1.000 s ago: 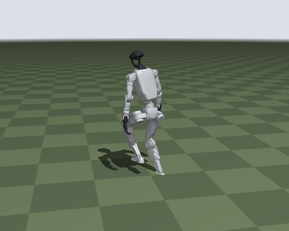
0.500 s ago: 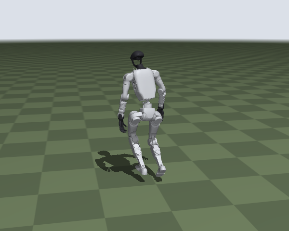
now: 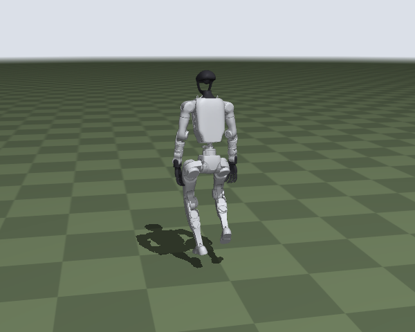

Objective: Sport exercise

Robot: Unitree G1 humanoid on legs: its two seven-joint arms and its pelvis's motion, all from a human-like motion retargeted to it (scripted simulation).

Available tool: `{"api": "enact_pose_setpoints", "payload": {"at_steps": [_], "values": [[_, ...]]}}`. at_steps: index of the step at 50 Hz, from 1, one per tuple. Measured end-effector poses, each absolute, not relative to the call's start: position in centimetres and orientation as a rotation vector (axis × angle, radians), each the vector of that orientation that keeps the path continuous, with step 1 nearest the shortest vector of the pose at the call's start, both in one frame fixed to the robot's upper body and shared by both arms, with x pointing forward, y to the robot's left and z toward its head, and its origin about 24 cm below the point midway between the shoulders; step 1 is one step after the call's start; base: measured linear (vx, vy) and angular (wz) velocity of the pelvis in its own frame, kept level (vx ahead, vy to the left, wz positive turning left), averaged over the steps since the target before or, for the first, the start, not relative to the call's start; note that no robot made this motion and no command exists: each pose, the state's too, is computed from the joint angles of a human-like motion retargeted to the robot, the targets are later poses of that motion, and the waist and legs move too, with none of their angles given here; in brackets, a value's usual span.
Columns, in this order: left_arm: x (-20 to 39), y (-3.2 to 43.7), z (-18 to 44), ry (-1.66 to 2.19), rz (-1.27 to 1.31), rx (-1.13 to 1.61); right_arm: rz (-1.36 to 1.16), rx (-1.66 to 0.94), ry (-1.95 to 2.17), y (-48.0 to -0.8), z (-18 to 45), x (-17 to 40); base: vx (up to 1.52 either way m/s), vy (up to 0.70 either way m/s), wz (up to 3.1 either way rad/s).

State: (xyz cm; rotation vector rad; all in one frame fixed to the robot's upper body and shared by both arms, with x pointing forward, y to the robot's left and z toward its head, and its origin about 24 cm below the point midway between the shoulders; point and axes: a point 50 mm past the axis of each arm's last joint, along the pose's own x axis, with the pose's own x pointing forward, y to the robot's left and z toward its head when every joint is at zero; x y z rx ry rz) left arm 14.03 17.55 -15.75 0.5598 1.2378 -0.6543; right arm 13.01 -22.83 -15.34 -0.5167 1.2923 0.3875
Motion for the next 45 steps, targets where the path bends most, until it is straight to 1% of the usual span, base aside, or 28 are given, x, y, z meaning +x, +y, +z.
{"api": "enact_pose_setpoints", "payload": {"at_steps": [5,9,15,22,28,32,40,45], "values": [[10.6,18.2,-16.7,1.331,-0.680,0.588,0.405,-0.569,1.280,-22.5,-15.6,12.5,0.26,-0.01,-0.60],[10.8,18.8,-16.7,1.330,-0.660,0.633,0.409,-0.651,1.210,-22.8,-15.0,14.2,0.26,0.02,-1.01],[11.5,18.8,-16.5,1.274,-0.564,0.582,0.350,-0.654,1.146,-23.6,-14.4,15.0,0.26,-0.04,-0.35],[13.2,19.9,-15.9,1.212,-0.411,0.531,0.262,-0.607,1.133,-24.7,-14.2,14.6,0.18,-0.12,-0.11],[14.4,21.1,-15.3,1.198,-0.360,0.583,0.266,-0.641,1.196,-25.2,-14.6,13.4,0.20,-0.13,-0.25],[12.5,21.0,-15.9,1.260,-0.379,0.550,0.292,-0.603,1.268,-24.7,-15.4,11.3,0.28,-0.11,-0.08],[6.7,19.8,-17.3,1.448,-0.483,0.365,0.282,-0.392,1.420,-23.5,-16.7,6.8,0.22,-0.09,-0.01],[4.8,19.5,-17.6,1.503,-0.535,0.369,0.225,-0.337,1.444,-23.9,-16.6,6.4,0.12,-0.10,0.08]]}}
